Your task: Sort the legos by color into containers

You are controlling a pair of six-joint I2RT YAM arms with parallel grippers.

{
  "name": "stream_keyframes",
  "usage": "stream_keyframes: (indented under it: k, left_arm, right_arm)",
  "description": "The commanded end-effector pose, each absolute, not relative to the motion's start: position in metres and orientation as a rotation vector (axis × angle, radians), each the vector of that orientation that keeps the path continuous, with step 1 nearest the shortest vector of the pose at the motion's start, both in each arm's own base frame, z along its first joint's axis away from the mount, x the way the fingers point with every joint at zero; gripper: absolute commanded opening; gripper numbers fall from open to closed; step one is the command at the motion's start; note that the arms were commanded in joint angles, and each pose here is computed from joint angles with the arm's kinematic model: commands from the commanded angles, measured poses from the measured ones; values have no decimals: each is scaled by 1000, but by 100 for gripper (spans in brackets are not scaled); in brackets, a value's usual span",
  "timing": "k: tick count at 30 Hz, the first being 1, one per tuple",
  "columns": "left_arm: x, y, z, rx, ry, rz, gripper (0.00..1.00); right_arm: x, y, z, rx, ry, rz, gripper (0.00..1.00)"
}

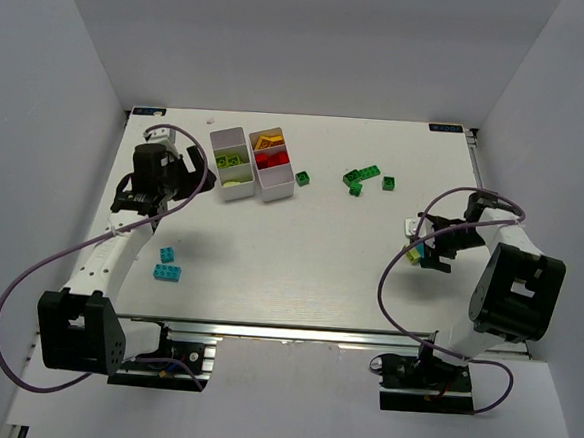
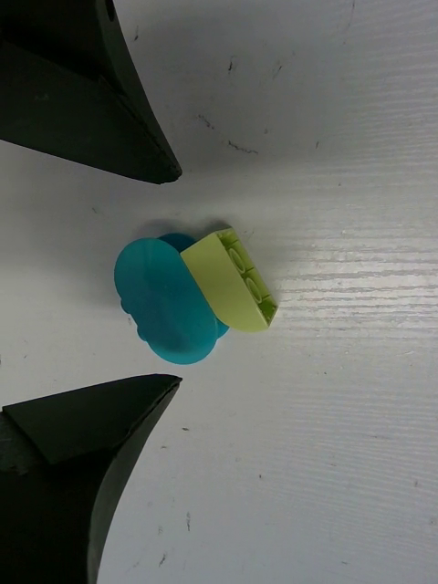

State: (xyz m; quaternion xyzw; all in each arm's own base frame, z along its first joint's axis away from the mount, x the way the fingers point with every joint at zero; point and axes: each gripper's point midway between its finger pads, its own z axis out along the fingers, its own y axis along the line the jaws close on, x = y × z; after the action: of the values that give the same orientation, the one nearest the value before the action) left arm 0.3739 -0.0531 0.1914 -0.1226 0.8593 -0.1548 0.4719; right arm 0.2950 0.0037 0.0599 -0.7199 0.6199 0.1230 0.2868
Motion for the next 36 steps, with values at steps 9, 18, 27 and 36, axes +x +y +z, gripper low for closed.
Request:
stream_keyframes:
  k: [9, 18, 27, 36]
  left_arm:
    - [368, -59, 199, -308, 2093, -444, 98]
    - [368, -81, 207, -253, 2070, -594, 98]
    - [368, -104, 207, -238, 2071, -772, 98]
    - [358, -149, 207, -256, 2011, -1171, 91]
  right_arm:
    - [321, -8, 46, -1955, 1649, 300, 89]
    - [324, -9, 31, -1973, 1664, 348, 87]
    - [321, -7, 23, -2026, 1645, 358, 63]
    - [330, 42, 78, -1948, 1524, 402, 20]
